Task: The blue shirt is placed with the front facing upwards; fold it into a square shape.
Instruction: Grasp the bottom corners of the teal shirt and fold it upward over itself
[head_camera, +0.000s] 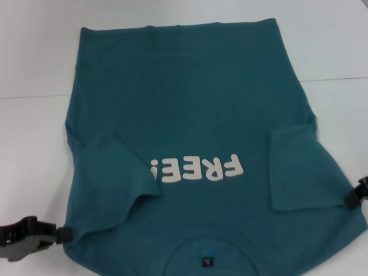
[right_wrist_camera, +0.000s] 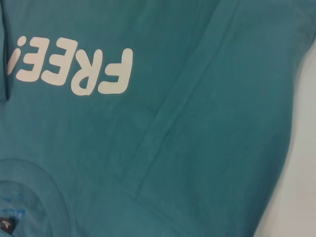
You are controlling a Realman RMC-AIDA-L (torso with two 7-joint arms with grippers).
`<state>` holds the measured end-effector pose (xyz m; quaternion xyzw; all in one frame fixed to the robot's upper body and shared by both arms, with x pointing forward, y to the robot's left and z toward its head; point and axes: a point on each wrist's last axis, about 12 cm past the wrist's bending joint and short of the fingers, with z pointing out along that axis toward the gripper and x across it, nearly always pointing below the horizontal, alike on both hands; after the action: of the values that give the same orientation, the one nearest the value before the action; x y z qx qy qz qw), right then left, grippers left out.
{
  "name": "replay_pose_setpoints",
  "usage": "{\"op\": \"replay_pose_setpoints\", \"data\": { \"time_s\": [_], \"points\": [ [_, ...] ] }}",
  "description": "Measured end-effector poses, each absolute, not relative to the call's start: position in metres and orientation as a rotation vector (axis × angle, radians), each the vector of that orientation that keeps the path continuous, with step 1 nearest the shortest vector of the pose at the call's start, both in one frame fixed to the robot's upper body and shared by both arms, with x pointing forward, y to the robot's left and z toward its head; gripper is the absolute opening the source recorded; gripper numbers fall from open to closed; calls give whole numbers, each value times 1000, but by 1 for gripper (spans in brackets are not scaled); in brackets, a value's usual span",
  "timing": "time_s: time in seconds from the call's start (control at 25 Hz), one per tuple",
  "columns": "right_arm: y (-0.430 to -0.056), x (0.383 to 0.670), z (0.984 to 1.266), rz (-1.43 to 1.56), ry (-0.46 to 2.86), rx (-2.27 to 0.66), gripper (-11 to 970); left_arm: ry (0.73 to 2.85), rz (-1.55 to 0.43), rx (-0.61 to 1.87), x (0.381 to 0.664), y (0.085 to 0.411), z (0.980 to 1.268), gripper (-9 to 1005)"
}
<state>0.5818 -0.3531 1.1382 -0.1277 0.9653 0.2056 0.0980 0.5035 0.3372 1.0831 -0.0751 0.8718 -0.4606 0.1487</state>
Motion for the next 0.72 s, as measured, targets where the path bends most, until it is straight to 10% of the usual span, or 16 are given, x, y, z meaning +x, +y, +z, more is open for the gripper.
{"op": "replay_pose_setpoints", "data": {
  "time_s": [0.72],
  "points": [
    [-354,553,1133,651,3013,-500,34,2687,-1377,-116,464,346,1088,16]
  ]
}}
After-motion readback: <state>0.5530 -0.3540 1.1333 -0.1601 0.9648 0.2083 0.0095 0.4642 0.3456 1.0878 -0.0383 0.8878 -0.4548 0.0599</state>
